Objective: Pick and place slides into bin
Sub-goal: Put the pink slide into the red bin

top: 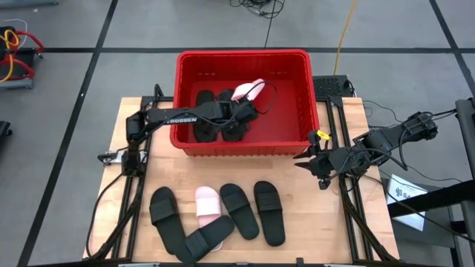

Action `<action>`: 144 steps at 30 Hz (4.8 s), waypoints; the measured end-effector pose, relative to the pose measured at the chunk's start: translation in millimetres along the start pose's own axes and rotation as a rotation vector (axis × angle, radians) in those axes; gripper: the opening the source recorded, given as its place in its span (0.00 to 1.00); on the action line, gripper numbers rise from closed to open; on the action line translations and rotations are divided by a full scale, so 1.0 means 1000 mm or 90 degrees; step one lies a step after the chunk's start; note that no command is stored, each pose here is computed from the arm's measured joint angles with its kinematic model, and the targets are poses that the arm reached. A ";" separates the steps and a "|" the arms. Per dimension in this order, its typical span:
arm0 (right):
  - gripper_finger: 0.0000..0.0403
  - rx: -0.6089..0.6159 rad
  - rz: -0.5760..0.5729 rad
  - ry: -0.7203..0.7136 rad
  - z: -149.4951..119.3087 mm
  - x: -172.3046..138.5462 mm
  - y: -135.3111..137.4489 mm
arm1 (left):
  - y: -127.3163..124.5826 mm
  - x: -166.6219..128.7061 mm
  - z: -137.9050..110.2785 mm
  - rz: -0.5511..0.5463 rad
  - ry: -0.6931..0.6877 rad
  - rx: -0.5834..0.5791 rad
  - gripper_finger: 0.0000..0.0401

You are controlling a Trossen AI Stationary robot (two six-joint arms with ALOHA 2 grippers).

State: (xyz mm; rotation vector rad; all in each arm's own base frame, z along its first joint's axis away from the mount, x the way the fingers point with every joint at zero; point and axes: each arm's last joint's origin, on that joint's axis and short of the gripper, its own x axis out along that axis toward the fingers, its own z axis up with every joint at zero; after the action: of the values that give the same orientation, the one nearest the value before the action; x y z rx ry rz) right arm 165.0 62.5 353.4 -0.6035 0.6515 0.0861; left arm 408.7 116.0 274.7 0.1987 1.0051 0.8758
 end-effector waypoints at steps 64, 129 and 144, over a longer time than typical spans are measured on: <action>0.22 -0.014 0.000 0.001 0.000 0.000 0.000 | 0.005 0.028 -0.005 -0.097 0.051 -0.048 0.15; 0.22 0.258 -0.353 0.003 -0.006 0.010 -0.066 | 0.184 0.001 -0.030 -0.350 0.076 0.004 0.32; 0.22 0.271 -0.361 -0.021 -0.003 0.009 -0.068 | 0.102 0.054 -0.012 -0.428 -0.037 0.231 0.32</action>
State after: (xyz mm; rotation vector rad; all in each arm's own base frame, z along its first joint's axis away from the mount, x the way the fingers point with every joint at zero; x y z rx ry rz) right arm 188.3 4.1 380.3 -0.3543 0.4279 -0.5595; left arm 356.0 219.0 286.0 0.1734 1.0749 0.0733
